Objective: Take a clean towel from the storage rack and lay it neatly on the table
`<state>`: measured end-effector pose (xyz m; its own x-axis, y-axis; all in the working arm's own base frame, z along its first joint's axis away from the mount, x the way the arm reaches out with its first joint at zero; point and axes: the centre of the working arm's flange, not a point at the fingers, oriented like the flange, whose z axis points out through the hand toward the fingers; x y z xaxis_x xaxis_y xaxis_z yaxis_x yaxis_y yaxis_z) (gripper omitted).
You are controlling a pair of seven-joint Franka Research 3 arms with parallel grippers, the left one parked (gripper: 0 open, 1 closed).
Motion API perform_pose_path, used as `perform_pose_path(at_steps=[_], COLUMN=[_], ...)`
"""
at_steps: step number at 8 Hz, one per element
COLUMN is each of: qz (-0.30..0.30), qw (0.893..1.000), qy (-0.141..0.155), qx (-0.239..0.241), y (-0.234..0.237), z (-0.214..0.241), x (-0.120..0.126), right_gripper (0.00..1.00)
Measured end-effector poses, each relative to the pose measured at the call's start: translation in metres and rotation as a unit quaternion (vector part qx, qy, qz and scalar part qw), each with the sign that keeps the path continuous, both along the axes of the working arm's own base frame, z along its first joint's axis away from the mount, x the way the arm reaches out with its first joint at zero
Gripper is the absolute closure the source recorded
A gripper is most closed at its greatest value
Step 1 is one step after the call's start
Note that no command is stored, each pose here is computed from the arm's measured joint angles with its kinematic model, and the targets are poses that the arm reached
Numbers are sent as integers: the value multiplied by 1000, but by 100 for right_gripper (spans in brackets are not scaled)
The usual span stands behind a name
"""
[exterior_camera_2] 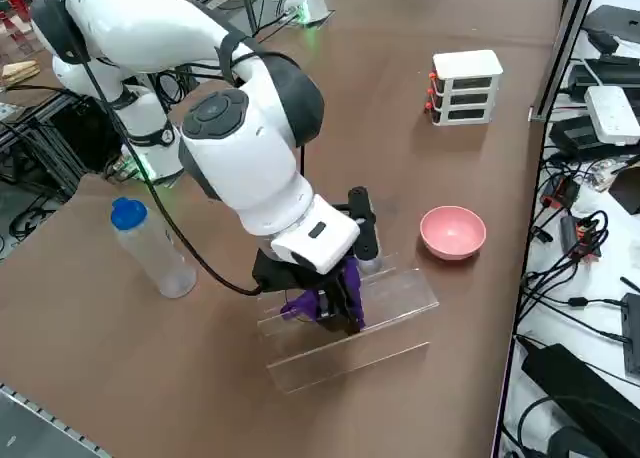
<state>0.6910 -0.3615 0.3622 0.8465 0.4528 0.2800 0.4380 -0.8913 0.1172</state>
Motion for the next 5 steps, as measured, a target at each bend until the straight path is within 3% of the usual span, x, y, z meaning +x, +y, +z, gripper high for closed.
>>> perform_pose_path(at_steps=[1,2,5], qz=[0,0,7], qw=[1000,1000,999], qy=[-1,-2,21], qx=[2,2,26], y=[0,1,15], z=[0,1,18], x=[0,1,1], right_gripper=[89,95,95])
